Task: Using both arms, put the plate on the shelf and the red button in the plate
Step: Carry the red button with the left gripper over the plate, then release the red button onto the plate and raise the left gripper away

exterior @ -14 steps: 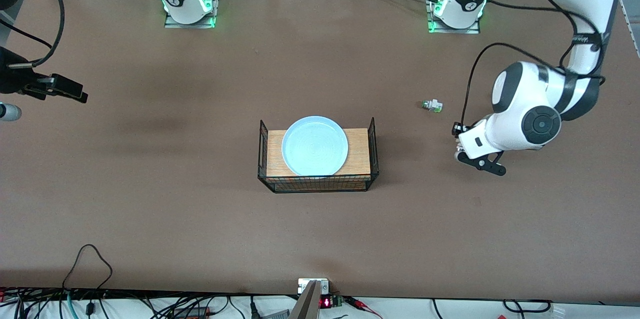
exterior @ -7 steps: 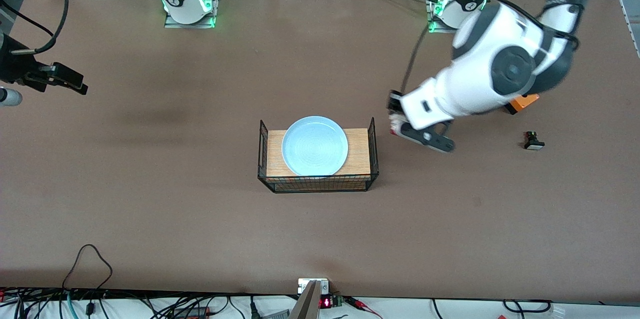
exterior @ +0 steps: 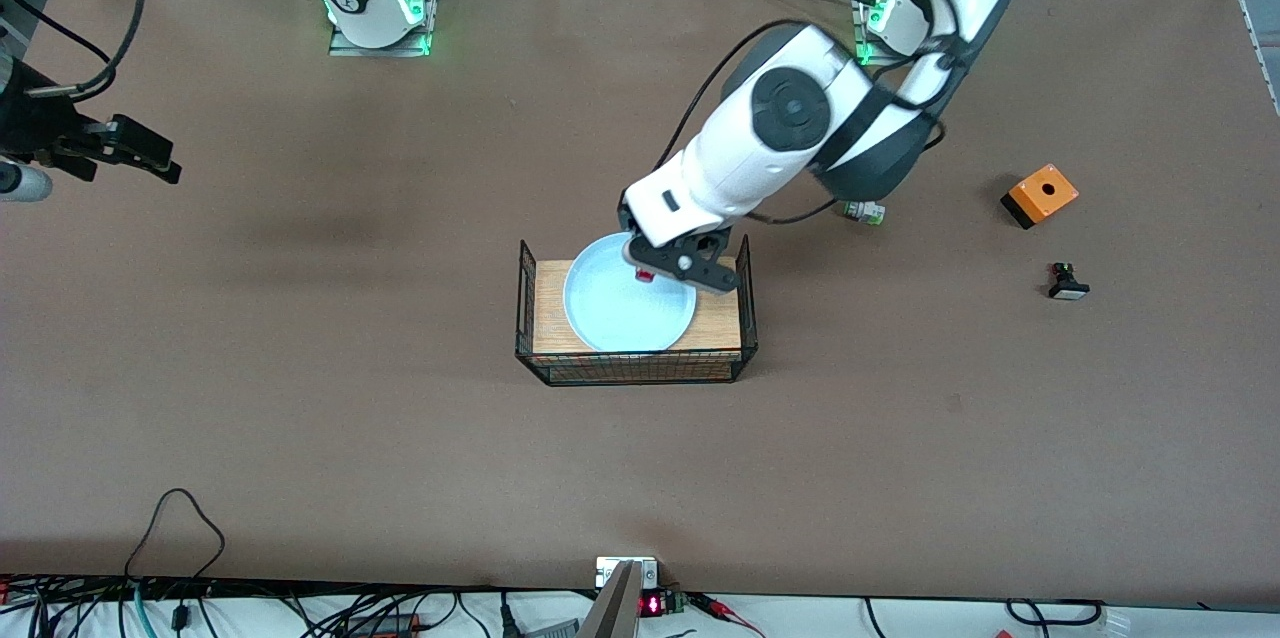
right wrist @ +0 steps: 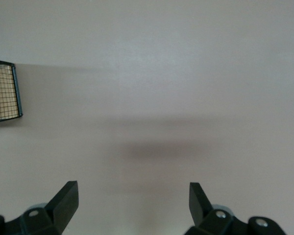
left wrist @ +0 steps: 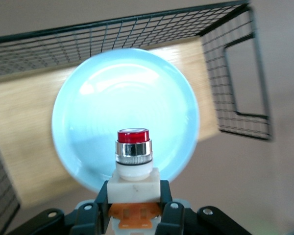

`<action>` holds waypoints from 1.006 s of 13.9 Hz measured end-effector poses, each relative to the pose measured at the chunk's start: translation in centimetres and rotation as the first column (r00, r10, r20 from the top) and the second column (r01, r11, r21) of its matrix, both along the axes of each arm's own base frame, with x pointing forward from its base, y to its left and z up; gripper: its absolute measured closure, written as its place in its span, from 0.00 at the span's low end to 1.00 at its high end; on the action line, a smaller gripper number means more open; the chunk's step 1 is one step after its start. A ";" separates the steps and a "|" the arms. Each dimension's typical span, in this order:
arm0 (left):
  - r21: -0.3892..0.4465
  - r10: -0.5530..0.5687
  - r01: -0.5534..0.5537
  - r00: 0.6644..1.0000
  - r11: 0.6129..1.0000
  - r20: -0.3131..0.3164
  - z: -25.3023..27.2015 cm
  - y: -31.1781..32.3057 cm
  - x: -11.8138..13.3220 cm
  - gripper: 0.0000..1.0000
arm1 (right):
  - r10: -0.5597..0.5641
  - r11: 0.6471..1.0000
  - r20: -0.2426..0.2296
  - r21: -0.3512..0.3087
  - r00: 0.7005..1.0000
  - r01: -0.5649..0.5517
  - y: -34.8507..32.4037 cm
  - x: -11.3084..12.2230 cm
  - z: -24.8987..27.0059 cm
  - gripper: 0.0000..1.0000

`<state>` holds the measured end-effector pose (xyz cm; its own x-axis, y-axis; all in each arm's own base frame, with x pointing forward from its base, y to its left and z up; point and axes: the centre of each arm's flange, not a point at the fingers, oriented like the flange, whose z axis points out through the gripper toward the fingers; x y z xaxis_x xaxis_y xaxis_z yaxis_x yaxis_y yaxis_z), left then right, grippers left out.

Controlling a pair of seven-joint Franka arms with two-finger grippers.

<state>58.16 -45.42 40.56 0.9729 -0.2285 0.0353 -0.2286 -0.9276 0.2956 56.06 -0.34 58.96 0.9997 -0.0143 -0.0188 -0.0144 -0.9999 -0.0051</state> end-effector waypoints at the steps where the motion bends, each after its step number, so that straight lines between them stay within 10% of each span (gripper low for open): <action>1: 0.026 -0.014 0.013 1.000 1.000 0.020 -1.7 -0.4 0.3 0.59 | 0.006 1.000 0.000 -0.001 1.000 -0.006 0.3 0.0 0.0 0.00; 6: 0.074 -0.068 0.064 0.997 0.995 0.047 -4.6 -2.2 -0.4 0.58 | 0.004 1.000 0.000 -0.002 1.000 -0.004 0.2 0.0 0.0 0.00; 14: 0.126 -0.083 0.073 0.993 0.989 0.078 -2.5 -1.5 0.2 0.00 | 0.005 1.000 0.000 -0.002 1.000 -0.005 0.2 0.0 0.0 0.00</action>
